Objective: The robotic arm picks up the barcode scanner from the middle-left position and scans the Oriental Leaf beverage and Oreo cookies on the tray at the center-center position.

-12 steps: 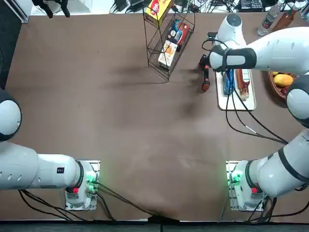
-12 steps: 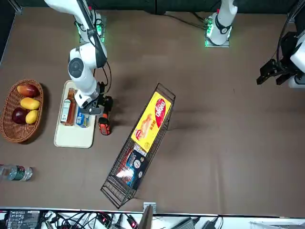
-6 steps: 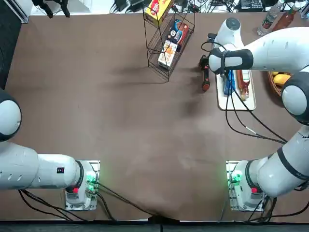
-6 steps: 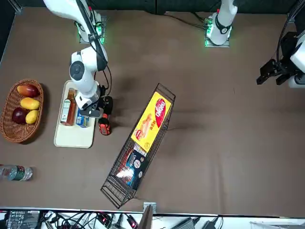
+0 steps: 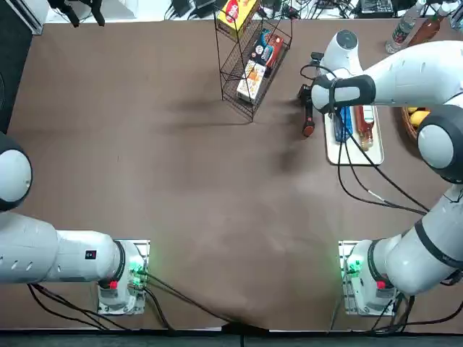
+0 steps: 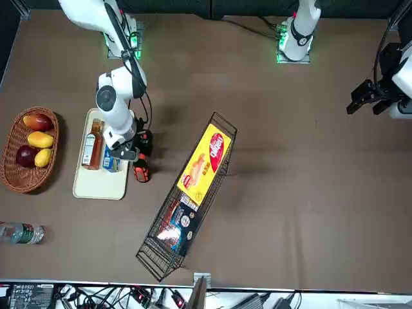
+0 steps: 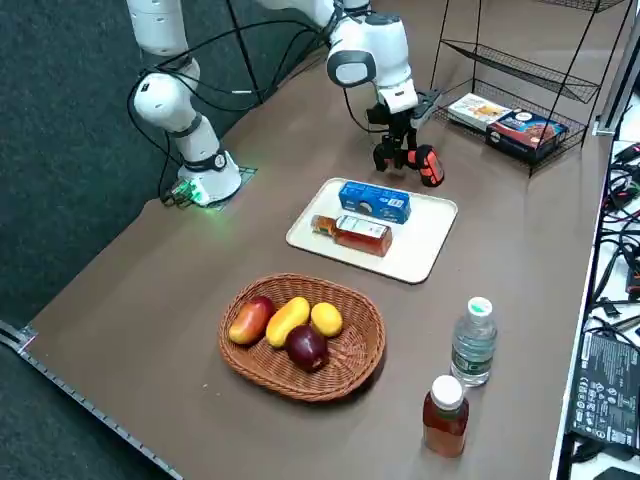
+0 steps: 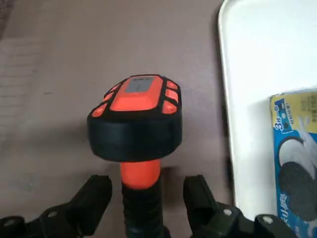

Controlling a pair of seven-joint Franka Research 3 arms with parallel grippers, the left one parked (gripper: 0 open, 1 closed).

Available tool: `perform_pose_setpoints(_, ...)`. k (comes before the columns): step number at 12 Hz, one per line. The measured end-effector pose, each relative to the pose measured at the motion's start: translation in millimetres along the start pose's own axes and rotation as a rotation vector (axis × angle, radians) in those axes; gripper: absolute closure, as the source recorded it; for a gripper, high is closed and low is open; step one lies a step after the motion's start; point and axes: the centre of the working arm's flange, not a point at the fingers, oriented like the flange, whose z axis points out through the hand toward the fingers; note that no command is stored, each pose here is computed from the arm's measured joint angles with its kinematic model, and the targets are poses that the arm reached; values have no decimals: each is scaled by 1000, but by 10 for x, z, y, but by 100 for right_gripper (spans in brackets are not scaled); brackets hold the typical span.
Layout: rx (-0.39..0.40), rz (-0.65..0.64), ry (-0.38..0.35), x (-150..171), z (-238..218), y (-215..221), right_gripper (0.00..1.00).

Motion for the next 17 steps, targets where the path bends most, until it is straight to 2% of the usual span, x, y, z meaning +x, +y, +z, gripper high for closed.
perform_pose_setpoints(6, -1, 2, 2, 10, 80, -8, 15)
perform_pose_setpoints(8, -1, 2, 3, 10, 104, -9, 27)
perform_pose_setpoints(9, 0, 2, 4, 12, 106, -10, 27)
perform_pose_setpoints(10, 2, 1, 8, 23, 93, -20, 47)
perform_pose_setpoints(11, 3, 0, 10, 28, 84, -28, 58)
perform_pose_setpoints(15, -6, 2, -6, 78, 28, -35, 58)
perform_pose_setpoints(17, -20, 11, -34, 210, -177, -55, 58)
